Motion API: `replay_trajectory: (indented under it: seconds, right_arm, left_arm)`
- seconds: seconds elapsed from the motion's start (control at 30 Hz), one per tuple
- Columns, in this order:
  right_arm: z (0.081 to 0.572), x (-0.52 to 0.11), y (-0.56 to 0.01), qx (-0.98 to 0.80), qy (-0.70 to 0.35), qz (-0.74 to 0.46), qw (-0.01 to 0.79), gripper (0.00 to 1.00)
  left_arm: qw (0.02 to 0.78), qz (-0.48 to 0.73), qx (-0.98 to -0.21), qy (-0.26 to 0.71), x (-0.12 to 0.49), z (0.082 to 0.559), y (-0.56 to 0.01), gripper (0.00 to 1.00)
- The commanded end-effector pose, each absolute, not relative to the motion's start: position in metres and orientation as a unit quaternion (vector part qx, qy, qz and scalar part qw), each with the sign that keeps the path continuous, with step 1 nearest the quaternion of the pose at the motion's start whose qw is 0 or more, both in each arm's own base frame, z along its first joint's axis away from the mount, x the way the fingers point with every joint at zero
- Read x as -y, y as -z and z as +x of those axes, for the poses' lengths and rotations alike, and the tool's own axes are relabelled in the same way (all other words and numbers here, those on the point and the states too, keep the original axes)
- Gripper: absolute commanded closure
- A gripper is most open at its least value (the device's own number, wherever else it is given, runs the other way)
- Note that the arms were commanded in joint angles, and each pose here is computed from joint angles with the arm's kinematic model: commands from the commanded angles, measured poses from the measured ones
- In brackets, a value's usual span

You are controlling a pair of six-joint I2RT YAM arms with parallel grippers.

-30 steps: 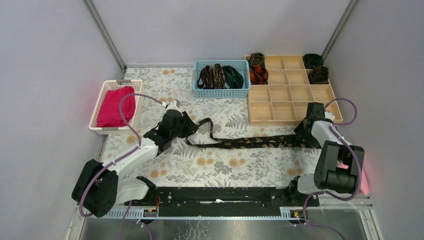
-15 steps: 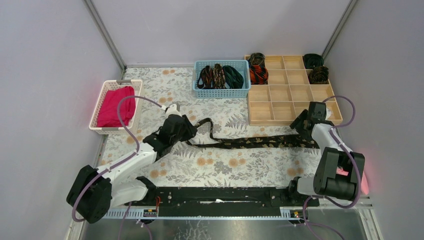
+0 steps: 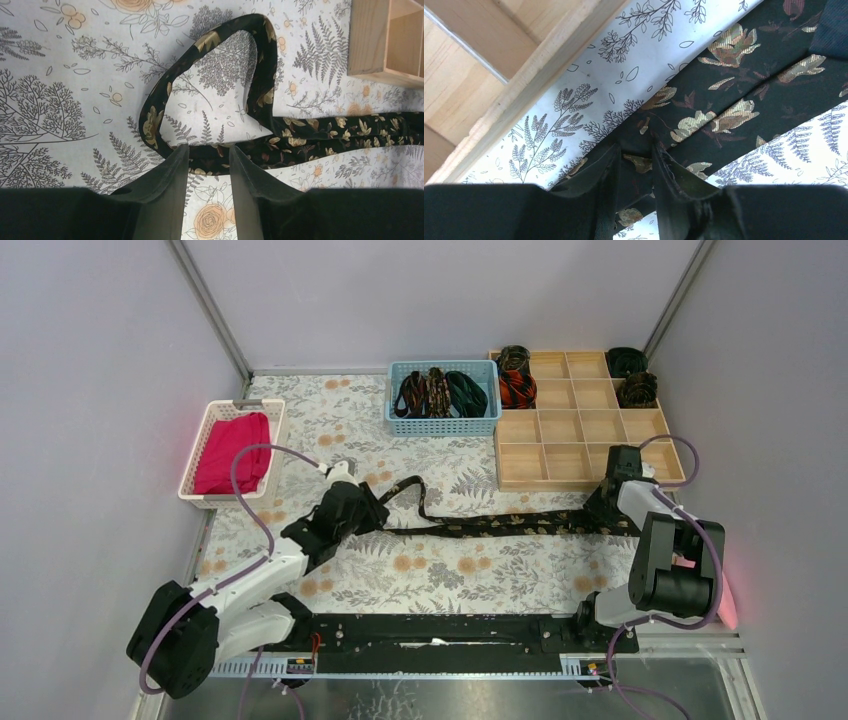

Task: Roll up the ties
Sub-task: Flatten out the tie at the center of the board.

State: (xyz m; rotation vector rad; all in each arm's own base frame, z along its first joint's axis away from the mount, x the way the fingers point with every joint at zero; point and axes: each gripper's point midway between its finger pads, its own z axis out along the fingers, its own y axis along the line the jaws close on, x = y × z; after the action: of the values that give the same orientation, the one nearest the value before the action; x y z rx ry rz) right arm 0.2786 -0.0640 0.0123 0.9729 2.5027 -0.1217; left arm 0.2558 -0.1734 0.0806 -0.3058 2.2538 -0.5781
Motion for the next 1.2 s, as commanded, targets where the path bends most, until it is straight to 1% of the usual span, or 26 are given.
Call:
replay_trajectory:
  seconds: [0.0,0.17,0.33,0.4,0.57,0.83,1.17]
  right_arm:
    - [0.274,0.066,-0.011,-0.910,0.065,0.347,0.216,0.65]
    - [0.277,0.056,-0.024,-0.912,0.053,0.335,0.232,0.62]
    - [0.281,0.048,-0.045,-0.910,0.037,0.327,0.253,0.54]
    - [0.280,0.047,-0.047,-0.911,0.038,0.325,0.251,0.53]
    - [0.274,0.044,-0.048,-0.915,0.036,0.319,0.243,0.53]
    - [0.264,0.037,-0.029,-0.923,0.028,0.317,0.214,0.58]
    - [0.255,0.030,-0.005,-0.931,0.026,0.317,0.178,0.59]
  left_arm:
    - [0.391,-0.106,-0.883,0.236,0.177,0.255,-0.077,0.57]
    - [0.395,-0.107,-0.883,0.230,0.174,0.255,-0.077,0.57]
    - [0.395,-0.107,-0.883,0.232,0.175,0.256,-0.077,0.57]
    - [0.394,-0.107,-0.883,0.231,0.175,0.255,-0.076,0.57]
    - [0.399,-0.110,-0.881,0.230,0.172,0.254,-0.079,0.57]
    - [0.404,-0.110,-0.878,0.231,0.171,0.254,-0.082,0.57]
    - [0.401,-0.108,-0.879,0.232,0.172,0.253,-0.080,0.57]
